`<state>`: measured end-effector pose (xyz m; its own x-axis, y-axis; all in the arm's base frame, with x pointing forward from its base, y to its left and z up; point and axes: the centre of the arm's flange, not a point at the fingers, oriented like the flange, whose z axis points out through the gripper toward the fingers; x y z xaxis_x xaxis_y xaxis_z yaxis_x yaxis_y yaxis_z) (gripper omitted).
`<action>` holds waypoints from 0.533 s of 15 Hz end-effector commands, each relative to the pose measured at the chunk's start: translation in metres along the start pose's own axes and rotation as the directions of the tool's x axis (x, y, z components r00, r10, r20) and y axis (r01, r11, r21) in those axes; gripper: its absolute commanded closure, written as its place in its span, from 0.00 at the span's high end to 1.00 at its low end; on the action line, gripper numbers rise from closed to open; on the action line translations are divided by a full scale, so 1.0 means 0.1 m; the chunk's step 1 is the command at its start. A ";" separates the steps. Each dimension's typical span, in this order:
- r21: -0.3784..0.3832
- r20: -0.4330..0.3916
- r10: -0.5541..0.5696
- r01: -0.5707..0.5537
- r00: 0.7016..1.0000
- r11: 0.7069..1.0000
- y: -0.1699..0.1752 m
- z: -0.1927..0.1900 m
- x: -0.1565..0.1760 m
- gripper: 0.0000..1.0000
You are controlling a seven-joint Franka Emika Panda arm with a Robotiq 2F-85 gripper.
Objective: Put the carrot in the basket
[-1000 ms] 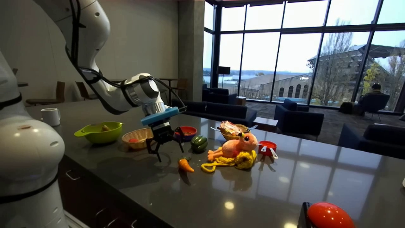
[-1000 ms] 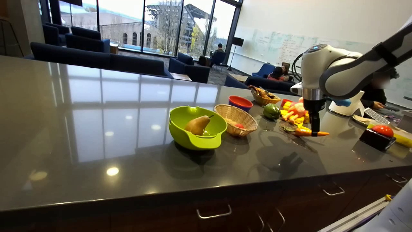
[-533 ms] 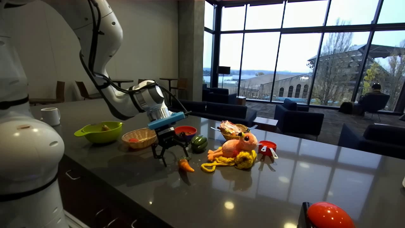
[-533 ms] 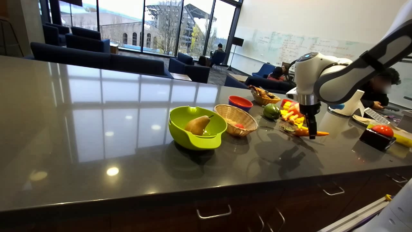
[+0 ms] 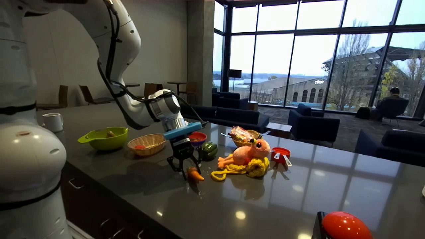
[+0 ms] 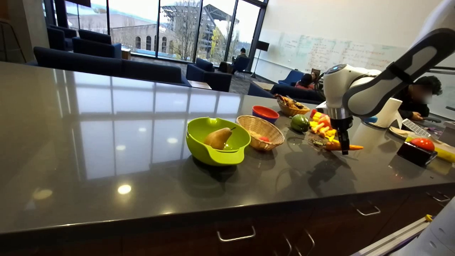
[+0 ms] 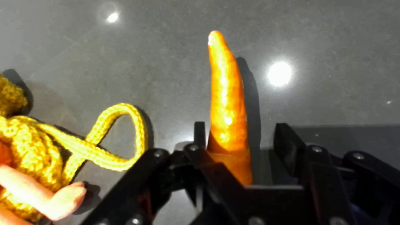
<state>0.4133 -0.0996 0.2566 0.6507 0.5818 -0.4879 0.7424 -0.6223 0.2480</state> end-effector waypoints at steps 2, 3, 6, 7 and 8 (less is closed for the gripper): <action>-0.009 0.004 -0.020 0.020 1.000 1.000 0.05 0.04 -0.01 0.21; -0.009 0.001 -0.020 0.020 1.000 1.000 0.04 0.01 -0.04 0.12; -0.013 -0.021 0.002 -0.003 1.000 1.000 0.00 -0.12 -0.11 0.09; -0.016 -0.034 0.009 -0.009 0.999 1.000 -0.05 -0.19 -0.14 0.09; -0.016 -0.047 0.013 -0.014 0.999 1.000 -0.08 -0.24 -0.17 0.09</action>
<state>0.4153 -0.0991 0.2587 0.6537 0.5823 -0.4833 0.7409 -0.6226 0.2519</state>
